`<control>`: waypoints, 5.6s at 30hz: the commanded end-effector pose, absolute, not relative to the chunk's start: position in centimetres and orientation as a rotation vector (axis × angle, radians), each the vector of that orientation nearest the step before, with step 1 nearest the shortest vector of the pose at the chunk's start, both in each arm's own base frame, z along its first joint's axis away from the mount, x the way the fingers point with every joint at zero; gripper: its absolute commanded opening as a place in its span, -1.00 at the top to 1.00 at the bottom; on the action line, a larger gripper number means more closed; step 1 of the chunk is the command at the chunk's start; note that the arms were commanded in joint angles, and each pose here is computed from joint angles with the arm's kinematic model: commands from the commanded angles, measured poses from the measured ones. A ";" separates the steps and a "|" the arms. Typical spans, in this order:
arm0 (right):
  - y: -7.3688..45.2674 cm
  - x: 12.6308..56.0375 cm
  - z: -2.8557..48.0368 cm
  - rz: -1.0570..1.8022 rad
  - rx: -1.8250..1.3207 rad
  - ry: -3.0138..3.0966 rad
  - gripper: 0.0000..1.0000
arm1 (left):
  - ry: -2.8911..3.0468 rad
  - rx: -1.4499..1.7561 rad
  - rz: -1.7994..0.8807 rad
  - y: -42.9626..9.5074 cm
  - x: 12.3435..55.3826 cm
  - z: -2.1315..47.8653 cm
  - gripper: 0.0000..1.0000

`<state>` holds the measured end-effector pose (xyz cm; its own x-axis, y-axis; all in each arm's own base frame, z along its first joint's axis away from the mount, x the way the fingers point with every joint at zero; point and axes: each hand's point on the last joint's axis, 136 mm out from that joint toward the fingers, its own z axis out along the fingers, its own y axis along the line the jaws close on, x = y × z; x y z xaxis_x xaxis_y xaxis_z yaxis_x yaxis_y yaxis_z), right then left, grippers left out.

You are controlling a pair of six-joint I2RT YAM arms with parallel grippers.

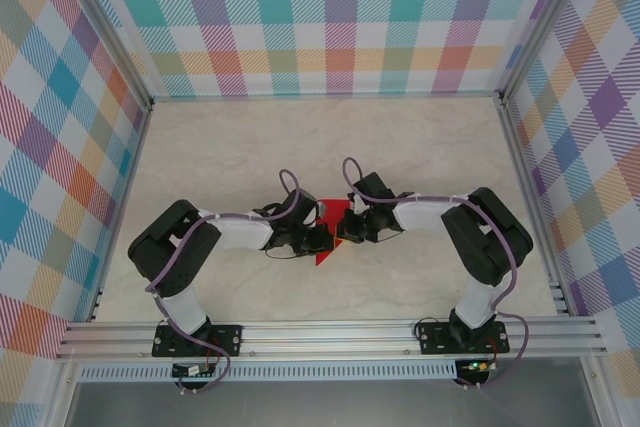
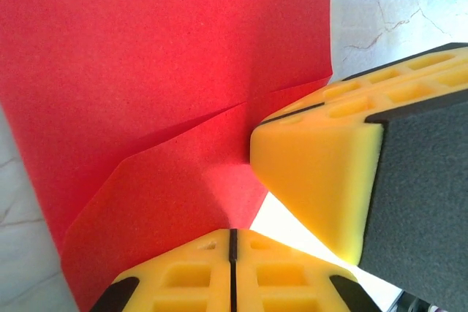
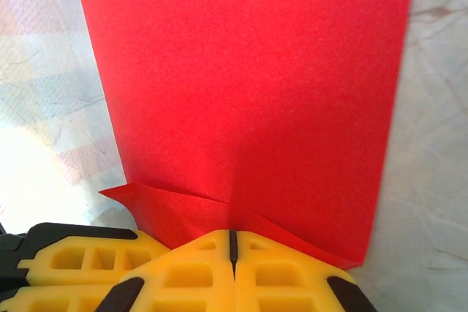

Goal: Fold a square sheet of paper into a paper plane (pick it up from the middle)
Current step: Third fold the triangle at the center of the table.

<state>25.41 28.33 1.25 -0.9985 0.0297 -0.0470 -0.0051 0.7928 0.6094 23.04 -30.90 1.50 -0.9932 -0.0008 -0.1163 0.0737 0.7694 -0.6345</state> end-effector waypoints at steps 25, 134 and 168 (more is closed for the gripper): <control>22.2 22.0 -6.0 0.524 0.201 3.198 0.90 | 3.280 0.037 -0.685 -22.0 12.8 -2.8 0.85; 29.5 23.0 0.0 0.896 -0.046 3.011 0.90 | 3.200 -0.141 -0.658 -24.7 16.8 -1.4 0.85; 23.1 29.3 4.2 0.986 0.204 2.803 0.63 | 3.049 -0.003 -0.793 -27.6 20.0 3.4 0.76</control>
